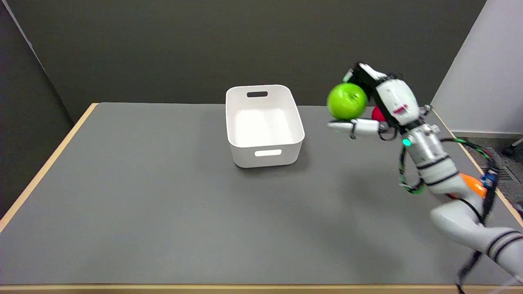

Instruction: Place the green apple into the white box.

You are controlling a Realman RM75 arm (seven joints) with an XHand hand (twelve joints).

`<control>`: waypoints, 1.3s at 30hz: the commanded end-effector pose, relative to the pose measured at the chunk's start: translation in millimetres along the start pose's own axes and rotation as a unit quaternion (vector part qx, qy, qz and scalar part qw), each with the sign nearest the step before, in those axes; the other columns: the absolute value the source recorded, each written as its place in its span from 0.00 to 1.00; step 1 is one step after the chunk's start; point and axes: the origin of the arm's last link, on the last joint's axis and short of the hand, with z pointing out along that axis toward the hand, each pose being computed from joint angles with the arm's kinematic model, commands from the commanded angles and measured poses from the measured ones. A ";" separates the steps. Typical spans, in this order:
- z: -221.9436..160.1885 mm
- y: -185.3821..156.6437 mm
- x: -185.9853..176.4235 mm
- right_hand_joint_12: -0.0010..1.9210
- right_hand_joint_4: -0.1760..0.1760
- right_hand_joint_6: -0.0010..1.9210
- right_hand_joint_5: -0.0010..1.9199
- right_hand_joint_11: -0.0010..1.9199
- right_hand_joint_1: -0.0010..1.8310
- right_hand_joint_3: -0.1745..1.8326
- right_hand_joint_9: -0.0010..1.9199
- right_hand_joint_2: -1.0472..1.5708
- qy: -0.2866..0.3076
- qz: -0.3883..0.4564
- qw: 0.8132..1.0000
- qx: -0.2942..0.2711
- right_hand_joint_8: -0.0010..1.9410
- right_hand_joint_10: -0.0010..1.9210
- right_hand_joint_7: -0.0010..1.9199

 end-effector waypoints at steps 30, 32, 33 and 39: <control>148.5 -49.0 -189.1 1.00 0.00 0.84 0.30 0.29 0.63 0.23 0.45 0.86 -0.271 0.011 0.957 -0.102 0.85 0.97 0.33; 144.8 -48.8 -188.5 1.00 0.00 0.83 0.30 0.29 0.63 0.23 0.45 0.86 -0.269 0.012 0.958 -0.099 0.84 0.97 0.33; 140.5 -44.5 -187.6 1.00 0.00 0.83 0.30 0.29 0.63 0.23 0.45 0.86 -0.269 0.009 0.958 -0.102 0.84 0.97 0.33; 139.4 -54.8 -175.5 0.70 0.54 0.24 0.11 0.08 0.35 0.57 0.16 0.67 -0.240 0.038 0.966 -0.089 0.28 0.48 0.17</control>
